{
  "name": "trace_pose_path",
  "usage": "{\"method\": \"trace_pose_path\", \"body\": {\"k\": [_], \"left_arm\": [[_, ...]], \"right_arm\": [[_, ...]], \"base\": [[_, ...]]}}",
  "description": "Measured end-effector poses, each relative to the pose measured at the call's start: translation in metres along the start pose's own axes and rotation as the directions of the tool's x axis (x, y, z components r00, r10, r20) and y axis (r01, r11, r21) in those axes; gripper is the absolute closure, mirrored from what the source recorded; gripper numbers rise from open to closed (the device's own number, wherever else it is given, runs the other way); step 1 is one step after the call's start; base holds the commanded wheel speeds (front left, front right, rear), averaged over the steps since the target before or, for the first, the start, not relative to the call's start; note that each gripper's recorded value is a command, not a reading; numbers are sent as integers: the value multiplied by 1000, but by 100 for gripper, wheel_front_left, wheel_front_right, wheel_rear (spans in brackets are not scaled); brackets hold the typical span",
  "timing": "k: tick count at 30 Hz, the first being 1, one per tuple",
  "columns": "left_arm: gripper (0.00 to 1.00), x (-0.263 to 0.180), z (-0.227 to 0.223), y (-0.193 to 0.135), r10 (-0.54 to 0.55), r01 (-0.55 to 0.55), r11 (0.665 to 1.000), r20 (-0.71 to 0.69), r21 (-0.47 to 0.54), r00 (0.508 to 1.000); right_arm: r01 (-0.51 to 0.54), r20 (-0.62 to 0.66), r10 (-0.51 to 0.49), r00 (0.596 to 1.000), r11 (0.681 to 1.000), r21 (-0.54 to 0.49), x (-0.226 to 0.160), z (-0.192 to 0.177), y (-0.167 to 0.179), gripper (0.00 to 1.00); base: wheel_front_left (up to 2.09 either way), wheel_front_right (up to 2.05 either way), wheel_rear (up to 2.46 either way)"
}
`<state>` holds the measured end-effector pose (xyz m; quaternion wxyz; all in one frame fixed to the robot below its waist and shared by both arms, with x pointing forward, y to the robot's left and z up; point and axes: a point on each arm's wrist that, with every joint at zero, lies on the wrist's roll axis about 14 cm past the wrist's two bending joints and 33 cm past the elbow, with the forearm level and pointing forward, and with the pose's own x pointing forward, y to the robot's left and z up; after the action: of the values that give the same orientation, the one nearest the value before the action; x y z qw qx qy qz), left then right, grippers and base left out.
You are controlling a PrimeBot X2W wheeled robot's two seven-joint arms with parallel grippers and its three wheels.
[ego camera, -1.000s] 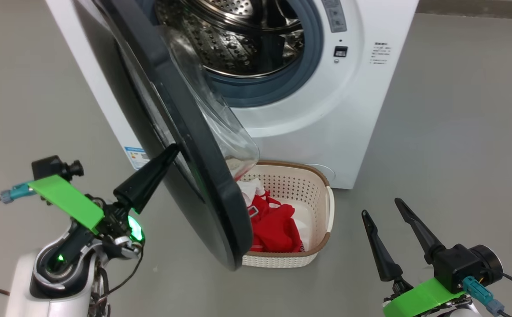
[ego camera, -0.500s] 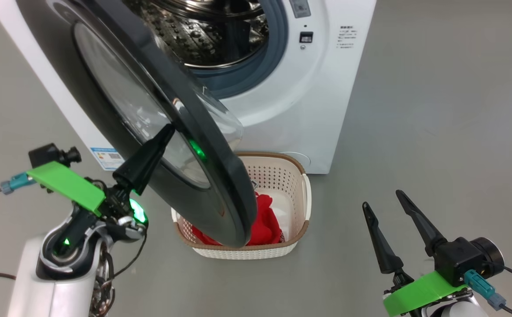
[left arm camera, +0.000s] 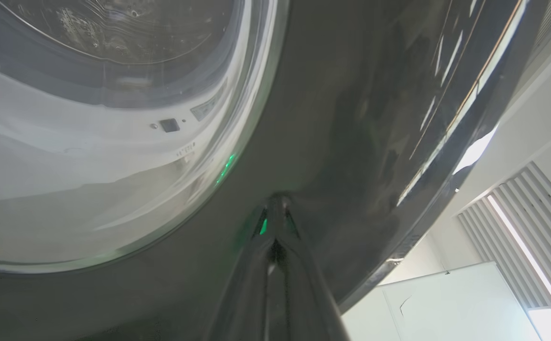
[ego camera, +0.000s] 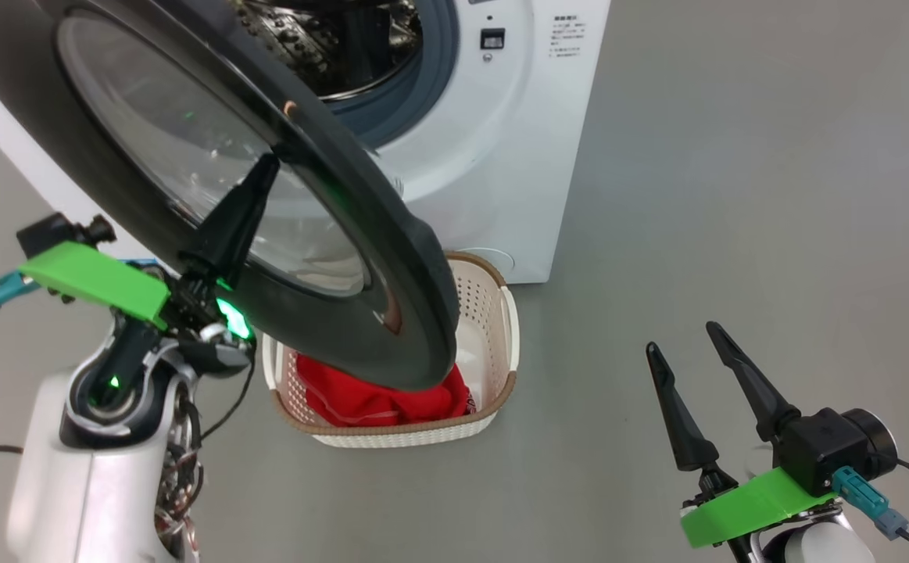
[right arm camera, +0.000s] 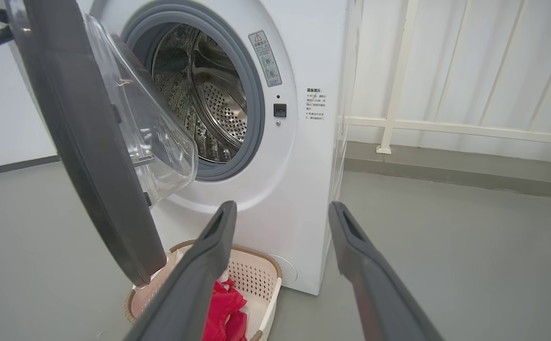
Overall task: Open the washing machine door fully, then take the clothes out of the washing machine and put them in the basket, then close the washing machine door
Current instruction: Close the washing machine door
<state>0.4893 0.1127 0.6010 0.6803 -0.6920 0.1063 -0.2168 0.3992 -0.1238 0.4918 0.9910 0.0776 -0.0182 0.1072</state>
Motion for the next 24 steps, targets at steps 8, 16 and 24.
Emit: {"method": "trace_pose_path", "body": {"k": [8, 16, 24], "left_arm": [[100, 33, -2, 2, -16, 16, 1000, 15, 0, 1000], [100, 62, -11, 3, -36, 36, 999, -13, 9, 999], [100, 87, -14, 10, -43, 43, 999, -23, 2, 999]], "right_arm": [[36, -8, -36, 999, 999, -2, 3, -4, -14, 0], [57, -25, -57, 998, 998, -4, 8, -11, -23, 0], [69, -50, -69, 996, 998, -4, 14, -22, -29, 0]], "base": [[0, 0, 0], [0, 0, 0], [0, 0, 0]]}}
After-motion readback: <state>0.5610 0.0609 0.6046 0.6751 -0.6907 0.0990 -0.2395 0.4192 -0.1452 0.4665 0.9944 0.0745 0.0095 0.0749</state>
